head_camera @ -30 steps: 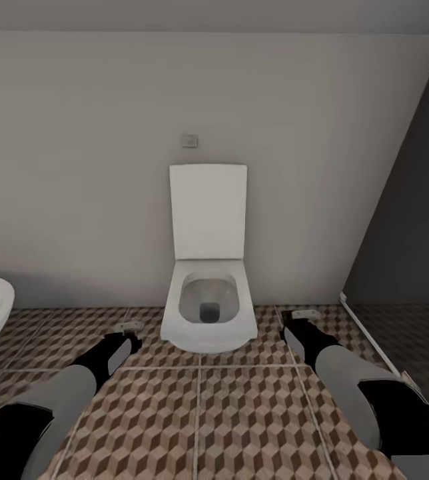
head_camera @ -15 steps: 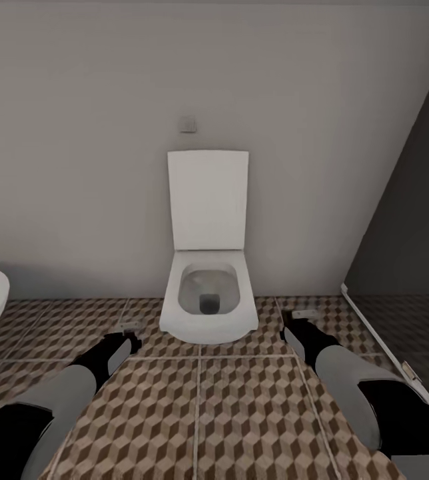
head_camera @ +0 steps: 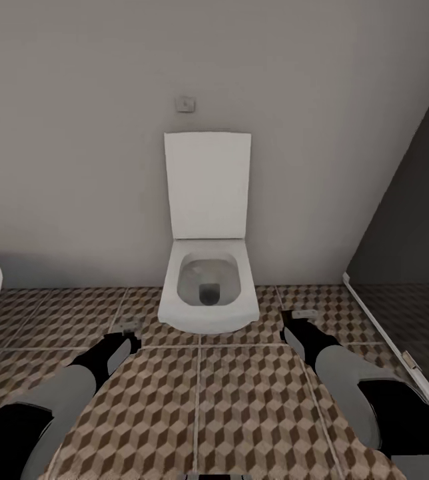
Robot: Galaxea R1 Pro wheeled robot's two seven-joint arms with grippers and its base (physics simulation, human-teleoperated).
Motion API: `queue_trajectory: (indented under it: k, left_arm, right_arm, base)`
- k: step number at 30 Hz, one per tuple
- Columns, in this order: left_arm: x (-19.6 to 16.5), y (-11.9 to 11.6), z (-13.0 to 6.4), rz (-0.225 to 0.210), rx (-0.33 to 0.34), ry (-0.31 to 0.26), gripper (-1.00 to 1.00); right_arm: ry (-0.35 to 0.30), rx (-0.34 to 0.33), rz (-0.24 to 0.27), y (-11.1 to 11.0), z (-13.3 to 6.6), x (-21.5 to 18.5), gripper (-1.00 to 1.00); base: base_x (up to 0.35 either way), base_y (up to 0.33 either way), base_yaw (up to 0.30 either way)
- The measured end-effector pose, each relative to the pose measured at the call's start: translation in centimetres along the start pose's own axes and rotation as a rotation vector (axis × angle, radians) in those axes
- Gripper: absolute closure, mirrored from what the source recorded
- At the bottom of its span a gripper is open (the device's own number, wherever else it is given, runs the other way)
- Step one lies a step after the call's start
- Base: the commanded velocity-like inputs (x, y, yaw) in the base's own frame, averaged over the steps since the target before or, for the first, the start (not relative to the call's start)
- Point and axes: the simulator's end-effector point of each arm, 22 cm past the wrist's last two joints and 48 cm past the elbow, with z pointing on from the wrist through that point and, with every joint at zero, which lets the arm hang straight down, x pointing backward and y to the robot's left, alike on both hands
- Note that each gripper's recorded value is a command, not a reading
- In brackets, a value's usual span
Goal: Take the four mousetraps from the cabinet in the bathroom and place them on the bathroom floor. Make sure all four end up on the same floor surface, and ensure that at least two of them are either under or directly next to the same bathroom sink.
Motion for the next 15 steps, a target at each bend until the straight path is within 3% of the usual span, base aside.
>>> queue_trajectory:
  k: [15]
  left_arm:
    - [3.0, -0.2, 2.6, 0.017, -0.011, 0.057, 1.0]
  right_arm:
    - [0.057, -0.003, -0.02, 1.1, 2.7, 2.9, 1.0]
  base:
    - [0.0, 0.0, 0.0]
